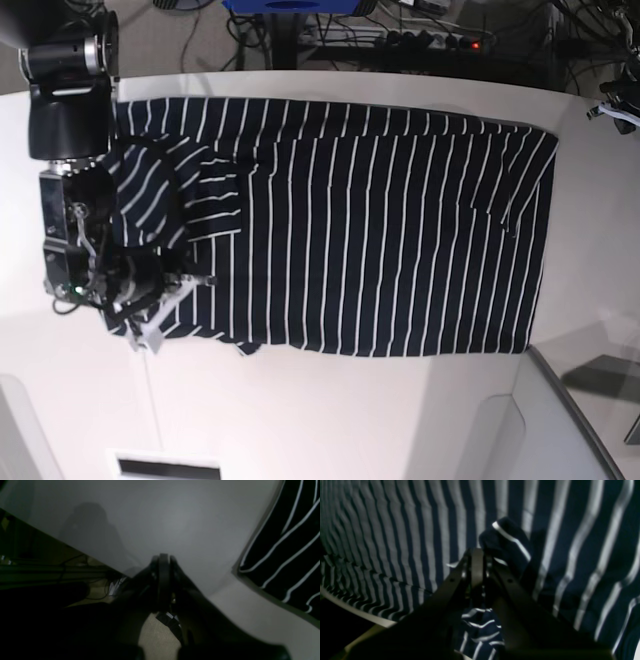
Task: Layout the t-shirt on the table in an organized manner, then fold the t-shirt properly
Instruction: 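Pull the shirt side outward with the right gripper to smooth it, then grasp the shirt edge corners with both grippers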
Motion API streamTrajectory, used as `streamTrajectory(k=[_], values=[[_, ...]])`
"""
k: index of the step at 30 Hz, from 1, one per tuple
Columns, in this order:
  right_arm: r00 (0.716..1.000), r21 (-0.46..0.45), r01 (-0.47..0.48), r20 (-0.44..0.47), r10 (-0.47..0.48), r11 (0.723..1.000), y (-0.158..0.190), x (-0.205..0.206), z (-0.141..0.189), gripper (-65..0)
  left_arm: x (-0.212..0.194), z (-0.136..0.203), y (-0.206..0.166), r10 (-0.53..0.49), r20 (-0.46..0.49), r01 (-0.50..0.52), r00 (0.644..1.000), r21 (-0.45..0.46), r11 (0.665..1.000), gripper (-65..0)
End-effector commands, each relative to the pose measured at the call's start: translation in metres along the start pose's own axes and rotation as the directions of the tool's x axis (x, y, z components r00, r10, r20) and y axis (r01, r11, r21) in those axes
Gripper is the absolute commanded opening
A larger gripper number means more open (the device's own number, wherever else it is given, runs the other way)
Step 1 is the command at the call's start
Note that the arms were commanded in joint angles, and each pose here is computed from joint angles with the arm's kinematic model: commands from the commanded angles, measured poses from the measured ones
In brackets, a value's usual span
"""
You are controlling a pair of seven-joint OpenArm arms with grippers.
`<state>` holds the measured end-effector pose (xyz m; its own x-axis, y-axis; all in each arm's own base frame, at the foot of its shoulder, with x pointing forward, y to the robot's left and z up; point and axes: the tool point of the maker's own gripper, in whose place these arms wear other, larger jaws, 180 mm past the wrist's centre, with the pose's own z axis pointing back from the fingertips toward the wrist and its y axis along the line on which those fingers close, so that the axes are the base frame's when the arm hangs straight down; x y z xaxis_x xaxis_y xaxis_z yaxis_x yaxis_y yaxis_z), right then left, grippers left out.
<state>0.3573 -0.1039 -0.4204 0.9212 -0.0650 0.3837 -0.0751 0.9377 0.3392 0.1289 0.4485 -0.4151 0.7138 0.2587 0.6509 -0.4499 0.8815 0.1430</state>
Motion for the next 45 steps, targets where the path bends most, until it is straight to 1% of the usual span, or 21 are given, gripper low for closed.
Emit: streamTrajectory(k=[1,8,14,19,22,25,26,27,28,29,31,32,33,34,35,36,38,39,41,43,45], values=[[0.997,0.016,-0.025,0.072,0.024,1.0,0.009,0.025,0.008,-65.0,0.018,0.004,0.009,-0.018,0.049,0.017,0.999,0.016,1.0,-65.0],[0.997,0.029,-0.023,0.079,0.021,0.999,0.016,0.029,0.006,-65.0,0.017,0.004,0.009,-0.016,0.047,0.016,0.999,0.016,1.0,-65.0],[1.0,0.019,0.004,0.025,-0.004,1.0,0.007,0.016,-0.003,-63.9,0.016,0.003,0.008,-0.017,0.046,0.016,0.999,0.013,1.0,-65.0],[1.0,0.02,0.006,0.028,-0.007,1.0,0.008,0.017,-0.003,-43.1,0.018,0.004,0.006,-0.022,0.05,0.022,0.999,0.01,1.0,-65.0],[0.996,0.017,-0.02,0.085,0.018,1.0,0.011,0.031,0.01,-42.3,0.017,0.004,0.006,-0.022,0.048,0.022,0.999,0.009,1.0,-65.0],[0.986,-0.003,-0.06,0.157,0.06,0.998,0.011,0.034,0.037,-43.5,0.015,0.004,0.003,-0.024,0.045,0.024,0.999,0.001,1.0,-65.0],[0.981,-0.014,-0.037,0.191,0.039,0.999,0.005,0.033,0.05,-44.9,0.014,0.004,0.003,-0.024,0.043,0.024,0.999,0.0,1.0,-65.0],[0.976,-0.022,0.032,0.218,-0.026,0.999,-0.003,0.025,0.062,-46.5,0.012,0.006,0.004,-0.029,0.04,0.029,0.999,0.001,1.0,-65.0],[0.963,-0.029,0.112,0.248,-0.101,0.993,-0.012,0.017,0.074,-48.2,0.012,0.009,0.004,-0.038,0.042,0.038,0.998,0.001,0.999,-65.0],[0.937,-0.037,0.222,0.285,-0.203,0.974,-0.026,0.005,0.087,-49.4,0.01,0.013,0.002,-0.045,0.043,0.045,0.998,0.0,0.999,-65.0],[0.866,-0.043,0.401,0.345,-0.363,0.915,-0.047,-0.022,0.105,-50.4,0.004,0.019,-0.001,-0.055,0.041,0.055,0.998,-0.004,0.998,-65.0],[0.83,-0.049,0.467,0.369,-0.418,0.883,-0.057,-0.039,0.113,-50.6,0.0,0.022,-0.004,-0.068,0.034,0.068,0.997,-0.015,0.998,-65.0],[0.804,-0.055,0.515,0.378,-0.459,0.856,-0.062,-0.057,0.117,-50.6,-0.006,0.024,-0.007,-0.082,0.022,0.082,0.996,-0.033,0.996,-65.0],[0.792,-0.069,0.539,0.381,-0.477,0.839,-0.067,-0.073,0.12,-50.6,-0.016,0.024,-0.013,-0.086,0.004,0.086,0.996,-0.062,0.994,-65.0],[0.793,-0.089,0.546,0.375,-0.48,0.833,-0.071,-0.091,0.121,-50.6,-0.027,0.025,-0.019,-0.085,-0.012,0.084,0.996,-0.095,0.992,-65.0],[0.8,-0.092,0.538,0.37,-0.473,0.838,-0.072,-0.102,0.121,-50.6,-0.034,0.025,-0.026,-0.087,-0.022,0.083,0.996,-0.125,0.989,-65.0],[0.808,-0.046,0.506,0.376,-0.454,0.862,-0.071,-0.121,0.123,-50.4,-0.049,0.025,-0.039,-0.081,-0.044,0.072,0.996,-0.175,0.982,-65.0],[0.798,-0.013,0.503,0.391,-0.459,0.864,-0.071,-0.13,0.126,-50.3,-0.054,0.025,-0.045,-0.078,-0.052,0.067,0.996,-0.197,0.978,-65.0],[0.756,0.056,0.517,0.439,-0.486,0.854,-0.072,-0.135,0.136,-50.0,-0.06,0.026,-0.059,-0.077,-0.052,0.062,0.996,-0.241,0.969,-65.0],[0.714,0.107,0.549,0.455,-0.532,0.829,-0.078,-0.141,0.141,-47.7,-0.055,0.026,-0.073,-0.075,-0.028,0.064,0.997,-0.275,0.959,-65.0],[0.691,0.131,0.588,0.432,-0.579,0.799,-0.091,-0.151,0.141,-42.5,-0.049,0.027,-0.079,-0.076,-0.008,0.071,0.997,-0.285,0.956,-65.0]])
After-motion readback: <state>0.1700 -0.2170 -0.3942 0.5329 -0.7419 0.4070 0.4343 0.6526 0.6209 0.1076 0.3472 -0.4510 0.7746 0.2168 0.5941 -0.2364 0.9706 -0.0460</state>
